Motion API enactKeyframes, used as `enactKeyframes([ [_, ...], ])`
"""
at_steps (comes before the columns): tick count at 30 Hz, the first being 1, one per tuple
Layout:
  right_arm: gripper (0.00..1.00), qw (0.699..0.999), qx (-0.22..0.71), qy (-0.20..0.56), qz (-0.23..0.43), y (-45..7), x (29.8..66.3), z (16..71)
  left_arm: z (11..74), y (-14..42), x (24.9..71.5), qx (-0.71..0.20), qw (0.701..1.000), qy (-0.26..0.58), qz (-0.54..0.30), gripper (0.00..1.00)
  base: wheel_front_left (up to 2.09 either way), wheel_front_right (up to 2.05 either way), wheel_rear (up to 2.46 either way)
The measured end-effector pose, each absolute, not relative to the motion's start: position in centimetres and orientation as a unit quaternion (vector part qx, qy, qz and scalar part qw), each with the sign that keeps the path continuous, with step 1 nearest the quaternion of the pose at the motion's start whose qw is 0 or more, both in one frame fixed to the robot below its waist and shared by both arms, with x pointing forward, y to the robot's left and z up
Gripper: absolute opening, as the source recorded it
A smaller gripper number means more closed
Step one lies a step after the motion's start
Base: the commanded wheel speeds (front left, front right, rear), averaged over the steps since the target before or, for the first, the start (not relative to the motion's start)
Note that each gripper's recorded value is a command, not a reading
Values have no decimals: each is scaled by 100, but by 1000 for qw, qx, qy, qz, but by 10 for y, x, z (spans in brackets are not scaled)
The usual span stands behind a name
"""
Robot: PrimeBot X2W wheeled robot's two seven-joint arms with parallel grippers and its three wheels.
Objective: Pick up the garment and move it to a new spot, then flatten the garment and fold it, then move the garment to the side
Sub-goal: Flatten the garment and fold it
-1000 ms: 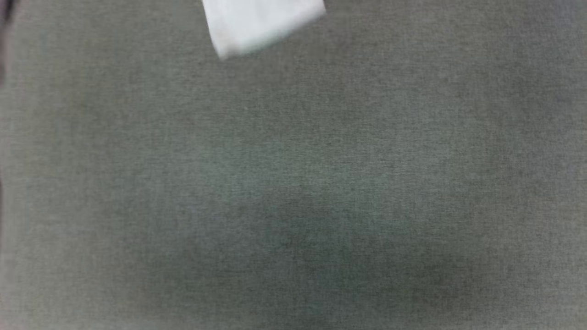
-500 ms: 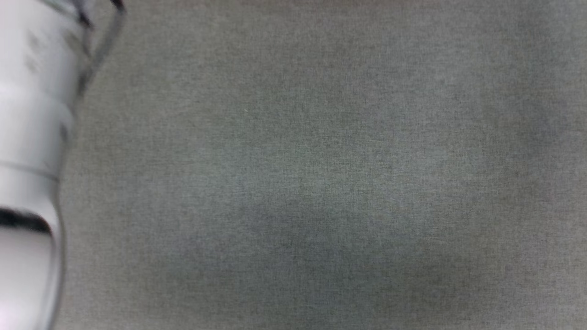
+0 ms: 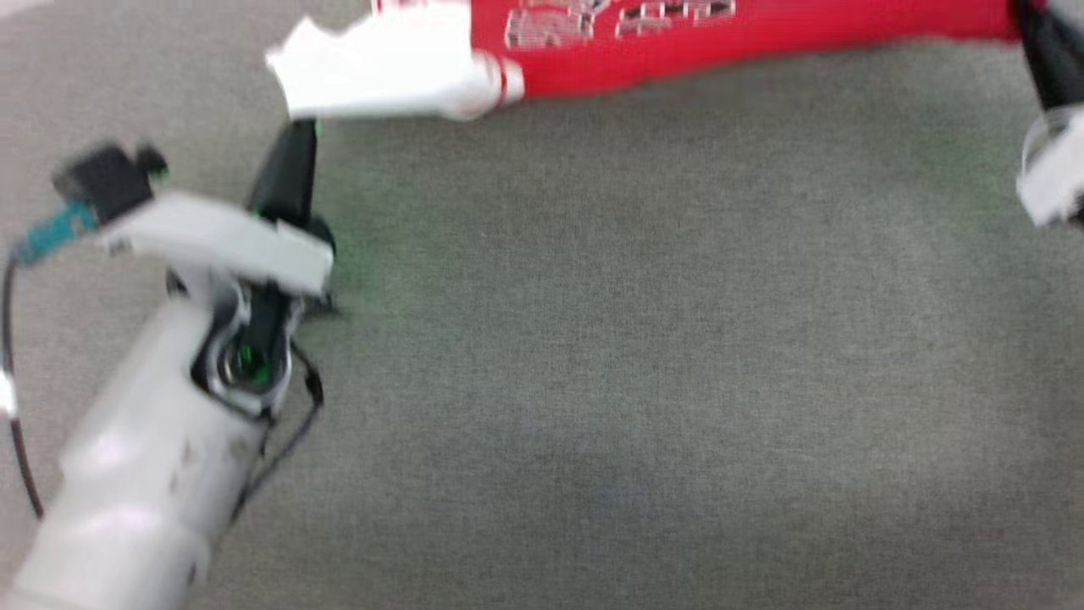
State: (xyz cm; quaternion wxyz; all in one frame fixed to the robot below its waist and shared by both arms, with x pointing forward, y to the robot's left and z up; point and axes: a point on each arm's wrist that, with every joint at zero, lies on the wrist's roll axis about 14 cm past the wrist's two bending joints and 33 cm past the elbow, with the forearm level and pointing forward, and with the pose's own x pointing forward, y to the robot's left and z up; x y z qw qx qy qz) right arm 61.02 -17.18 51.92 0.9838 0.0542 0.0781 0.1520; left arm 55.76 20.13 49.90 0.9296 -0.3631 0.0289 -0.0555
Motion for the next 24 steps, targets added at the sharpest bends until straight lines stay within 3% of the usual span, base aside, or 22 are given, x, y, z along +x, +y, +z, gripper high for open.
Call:
enactKeyframes([
  [7,0,977,56,117,169,-182,542,504,485,197,494,-364,929,49,-44,0,0,0,0],
  [15,0,979,53,138,143,-206,475,507,486,190,429,-392,918,60,-12,0,0,0,0],
  [24,0,979,61,160,111,-215,432,510,493,179,389,-383,921,78,-6,0,0,0,0],
])
